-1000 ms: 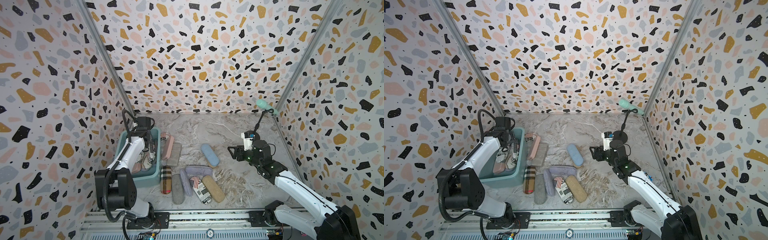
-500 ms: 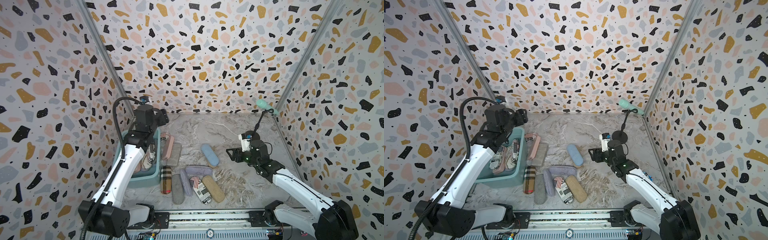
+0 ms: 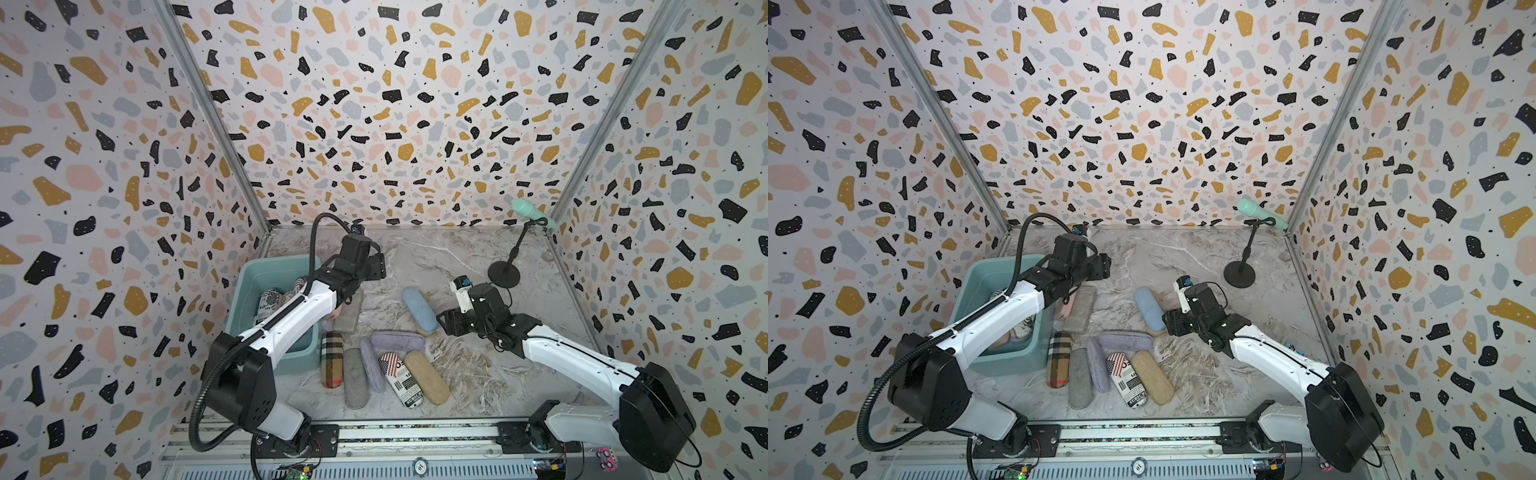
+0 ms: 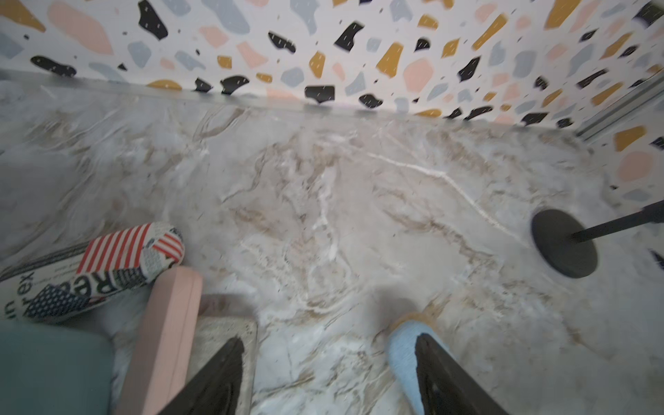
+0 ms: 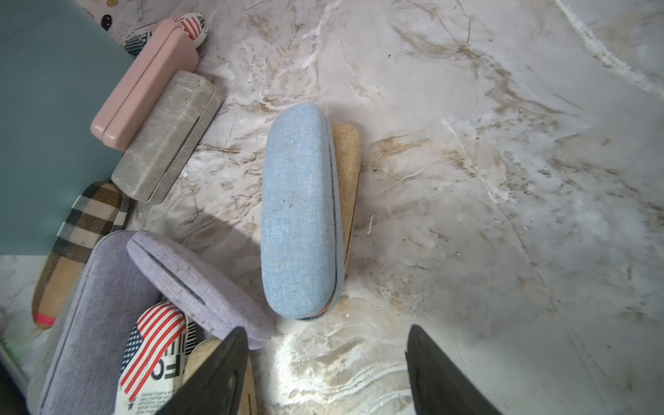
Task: Put the glasses cases into the storage boxes
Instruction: Place the glasses case in the storage box, then adjust the glasses case at the center of the board.
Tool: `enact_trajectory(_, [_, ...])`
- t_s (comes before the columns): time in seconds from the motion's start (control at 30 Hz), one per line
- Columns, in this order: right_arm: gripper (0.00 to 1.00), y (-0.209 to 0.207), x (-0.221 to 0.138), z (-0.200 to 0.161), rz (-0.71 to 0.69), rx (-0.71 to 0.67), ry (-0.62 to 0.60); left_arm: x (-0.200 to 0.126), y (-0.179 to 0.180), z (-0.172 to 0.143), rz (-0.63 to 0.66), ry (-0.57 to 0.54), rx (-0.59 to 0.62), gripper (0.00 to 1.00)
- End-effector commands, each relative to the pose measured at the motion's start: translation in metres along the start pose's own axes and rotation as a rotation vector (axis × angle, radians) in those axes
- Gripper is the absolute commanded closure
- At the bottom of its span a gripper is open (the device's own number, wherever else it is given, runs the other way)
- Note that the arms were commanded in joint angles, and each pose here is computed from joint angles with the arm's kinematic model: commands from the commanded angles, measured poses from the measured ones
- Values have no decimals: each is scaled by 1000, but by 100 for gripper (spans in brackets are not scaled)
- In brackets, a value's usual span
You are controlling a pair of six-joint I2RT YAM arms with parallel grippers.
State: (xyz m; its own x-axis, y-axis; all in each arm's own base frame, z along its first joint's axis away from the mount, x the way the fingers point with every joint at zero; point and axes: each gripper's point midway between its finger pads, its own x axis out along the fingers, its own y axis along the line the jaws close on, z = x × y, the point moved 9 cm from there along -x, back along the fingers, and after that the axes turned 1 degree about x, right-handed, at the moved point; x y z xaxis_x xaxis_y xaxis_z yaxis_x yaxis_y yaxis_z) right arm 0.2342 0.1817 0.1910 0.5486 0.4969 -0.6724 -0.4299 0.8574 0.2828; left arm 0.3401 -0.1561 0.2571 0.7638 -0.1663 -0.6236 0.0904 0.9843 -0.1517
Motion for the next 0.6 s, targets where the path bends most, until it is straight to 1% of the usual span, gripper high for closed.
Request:
enact_trajectory(0.0, [28,-1,2,12,-31,-6,-50,-1,15,-16,184,11,13,24])
enact_trajectory(0.17, [24,-9,9,17,-52,-2,-90,11,35,-52,342,94,16,22])
enact_trajectory(0.3, [19,-28,9,22,-45,58,-156,27,35,-83,296,186,31,21])
enact_trajectory(0.37, [17,-38,7,23,-42,89,-182,31,39,-96,301,215,27,20])
enact_trajectory(0.47, [15,-48,1,19,-46,141,-231,34,38,-110,252,239,15,20])
enact_trajectory(0.57, [13,-51,-2,10,-50,159,-261,32,38,-118,250,249,10,20])
